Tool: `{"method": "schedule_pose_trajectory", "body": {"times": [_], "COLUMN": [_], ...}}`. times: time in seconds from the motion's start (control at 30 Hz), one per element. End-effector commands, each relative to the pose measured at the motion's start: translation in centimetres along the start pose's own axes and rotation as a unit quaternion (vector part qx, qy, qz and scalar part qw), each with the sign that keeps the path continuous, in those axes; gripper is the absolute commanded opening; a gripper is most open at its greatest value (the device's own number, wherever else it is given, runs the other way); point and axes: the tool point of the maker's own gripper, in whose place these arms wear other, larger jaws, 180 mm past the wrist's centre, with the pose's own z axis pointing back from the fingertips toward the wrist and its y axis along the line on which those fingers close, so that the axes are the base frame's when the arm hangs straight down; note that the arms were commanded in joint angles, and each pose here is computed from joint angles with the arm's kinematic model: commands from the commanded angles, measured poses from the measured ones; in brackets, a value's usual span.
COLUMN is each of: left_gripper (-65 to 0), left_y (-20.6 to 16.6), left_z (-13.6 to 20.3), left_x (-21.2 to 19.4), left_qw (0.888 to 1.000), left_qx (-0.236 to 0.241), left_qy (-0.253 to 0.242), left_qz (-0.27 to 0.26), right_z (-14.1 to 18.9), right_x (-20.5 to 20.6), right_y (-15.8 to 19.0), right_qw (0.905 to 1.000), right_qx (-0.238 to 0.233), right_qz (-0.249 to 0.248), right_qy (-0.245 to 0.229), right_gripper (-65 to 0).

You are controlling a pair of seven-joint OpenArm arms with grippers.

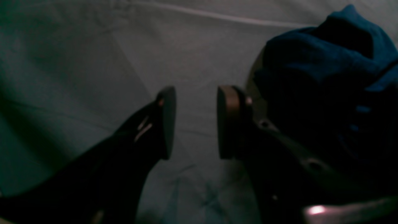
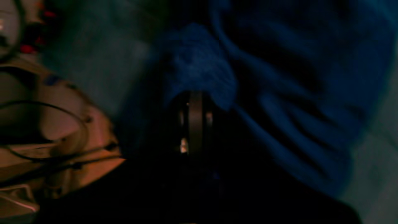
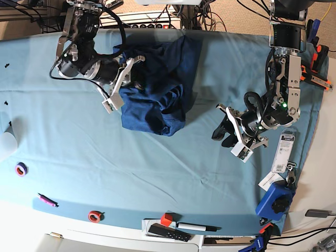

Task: Layout the t-shirt on the table in an organized manner, then fold the t-shirt properly

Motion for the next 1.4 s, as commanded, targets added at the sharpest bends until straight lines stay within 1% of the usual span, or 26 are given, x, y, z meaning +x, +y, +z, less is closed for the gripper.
{"method": "schedule_pose_trajectory", "body": {"times": [0.0,0.07,0.13,0.23,0.33,0.43,0.53,0.6,0.7,0.8,0.83,0.87,0.93,0.97,1.03,1.1,1.27,1.37], "left_gripper": [-42.0,-42.0,-42.0,-42.0,-42.0,-42.0,-42.0,-42.0,-42.0,-42.0,-42.0,-42.0,-42.0,-42.0,-42.0,-42.0,-42.0,-42.0], "left_y": [0.3,0.3,0.3,0.3,0.3,0.3,0.3,0.3,0.3,0.3,0.3,0.3,0.2,0.2,0.2,0.2,0.2,0.2], "left_z": [0.3,0.3,0.3,0.3,0.3,0.4,0.4,0.3,0.4,0.3,0.3,0.3,0.3,0.3,0.3,0.3,0.3,0.3], "left_x": [2.0,2.0,2.0,2.0,2.0,1.9,2.0,2.0,2.0,2.0,2.0,2.0,2.0,2.0,2.0,2.0,2.0,2.0], "left_qw": [1.0,1.0,1.0,1.0,1.0,1.0,1.0,1.0,1.0,1.0,1.0,1.0,0.999,0.999,0.999,0.999,0.999,1.0], "left_qx": [0.001,0.001,0.001,0.001,0.002,0.002,0.002,0.002,0.002,0.001,0.001,0.001,0.001,0.001,0.0,0.0,0.0,0.001], "left_qy": [-0.03,-0.03,-0.03,-0.03,-0.03,-0.03,-0.03,-0.03,-0.03,-0.03,-0.03,-0.03,-0.031,-0.031,-0.031,-0.031,-0.031,-0.031], "left_qz": [-0.008,-0.008,-0.008,-0.008,-0.008,-0.008,-0.008,-0.008,-0.008,-0.008,-0.008,-0.008,-0.008,-0.007,-0.007,-0.007,-0.007,-0.007], "right_z": [0.0,-0.7,-1.5,-2.7,-3.5,-3.9,-3.9,-3.7,-3.4,-2.7,-2.2,-1.8,-1.1,-1.0,-1.2,-1.8,-3.7,-4.4], "right_x": [1.2,1.2,1.1,0.5,-0.5,-0.7,0.3,1.4,3.1,4.6,5.3,6.3,7.9,8.4,8.8,9.0,9.2,9.1], "right_y": [1.1,2.7,5.0,9.1,12.3,13.6,13.0,12.1,9.2,4.8,3.4,2.1,0.1,-0.5,-0.9,-0.7,0.2,-0.1], "right_qw": [0.9994,0.9981,0.9944,0.9838,0.9716,0.9658,0.9668,0.9694,0.978,0.9879,0.9906,0.9921,0.9916,0.9902,0.988,0.9873,0.9839,0.9784], "right_qx": [0.021,0.05,0.093,0.163,0.213,0.23,0.222,0.208,0.155,0.069,0.04,0.012,-0.037,-0.053,-0.074,-0.083,-0.118,-0.162], "right_qz": [0.016,0.03,0.047,0.073,0.101,0.115,0.125,0.131,0.14,0.138,0.129,0.115,0.084,0.072,0.062,0.058,0.082,0.091], "right_qy": [-0.021,-0.017,-0.013,0.001,0.021,0.03,0.021,0.009,-0.005,-0.012,-0.023,-0.048,-0.092,-0.108,-0.12,-0.122,-0.106,-0.091], "right_gripper": [-65.0,-65.0,-65.0,-65.0,-65.0,-65.0,-65.0,-65.0,-65.0,-65.0,-65.0,-65.0,-65.0,-65.0,-65.0,-65.0,-65.0,-65.0]}}
